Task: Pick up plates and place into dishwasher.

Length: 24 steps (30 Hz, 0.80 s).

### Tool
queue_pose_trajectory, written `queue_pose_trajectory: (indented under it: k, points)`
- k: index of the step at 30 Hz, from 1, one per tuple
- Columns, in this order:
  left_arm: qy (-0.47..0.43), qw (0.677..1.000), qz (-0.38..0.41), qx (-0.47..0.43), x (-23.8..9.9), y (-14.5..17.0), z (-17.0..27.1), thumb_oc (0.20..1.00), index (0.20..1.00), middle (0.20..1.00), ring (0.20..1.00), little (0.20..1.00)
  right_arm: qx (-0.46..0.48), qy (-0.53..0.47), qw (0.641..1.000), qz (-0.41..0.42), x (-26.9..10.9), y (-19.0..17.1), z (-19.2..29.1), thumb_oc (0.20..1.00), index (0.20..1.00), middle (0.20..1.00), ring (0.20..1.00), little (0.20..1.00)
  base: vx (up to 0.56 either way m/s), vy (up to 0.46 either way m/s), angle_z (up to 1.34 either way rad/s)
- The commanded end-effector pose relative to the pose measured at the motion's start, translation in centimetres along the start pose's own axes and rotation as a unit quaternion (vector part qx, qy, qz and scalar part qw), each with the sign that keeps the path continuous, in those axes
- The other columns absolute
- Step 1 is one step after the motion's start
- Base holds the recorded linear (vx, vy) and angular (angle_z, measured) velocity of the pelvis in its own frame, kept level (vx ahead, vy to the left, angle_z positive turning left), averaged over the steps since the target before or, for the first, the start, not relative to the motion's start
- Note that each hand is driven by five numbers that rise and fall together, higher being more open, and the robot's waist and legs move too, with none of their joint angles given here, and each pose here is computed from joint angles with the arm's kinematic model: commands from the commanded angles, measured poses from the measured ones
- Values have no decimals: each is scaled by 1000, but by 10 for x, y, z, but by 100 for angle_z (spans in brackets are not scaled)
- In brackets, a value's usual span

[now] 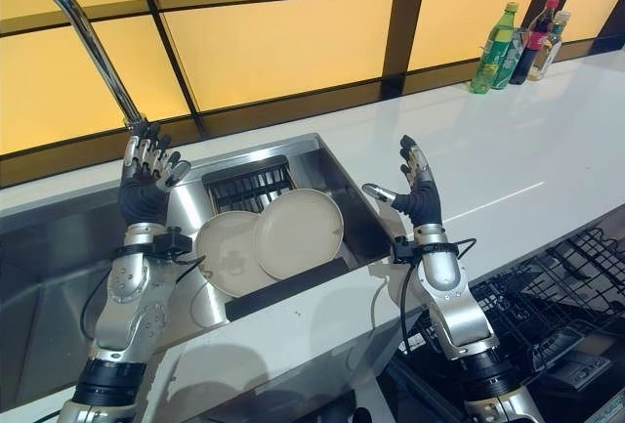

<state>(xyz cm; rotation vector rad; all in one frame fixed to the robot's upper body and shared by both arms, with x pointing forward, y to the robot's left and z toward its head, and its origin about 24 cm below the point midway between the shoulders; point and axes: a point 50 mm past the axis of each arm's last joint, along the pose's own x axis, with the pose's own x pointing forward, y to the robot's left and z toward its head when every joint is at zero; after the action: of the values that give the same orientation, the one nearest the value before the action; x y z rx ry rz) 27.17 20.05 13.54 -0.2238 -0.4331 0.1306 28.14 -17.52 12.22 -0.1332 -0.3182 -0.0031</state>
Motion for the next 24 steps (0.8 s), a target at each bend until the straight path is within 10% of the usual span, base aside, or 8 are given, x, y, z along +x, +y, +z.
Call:
queue_pose_trajectory:
  k: [1,24]
  points:
    - [-38,998,-45,14,12,-9,13,1000,1000,1000,1000,1000,18,-64,998,-2,11,-3,26,1000,1000,1000,1000,1000,0,0,0]
    - [12,984,-110,141,21,6,7,1000,1000,1000,1000,1000,33,-63,997,10,12,-5,29,1000,1000,1000,1000,1000,28,5,1]
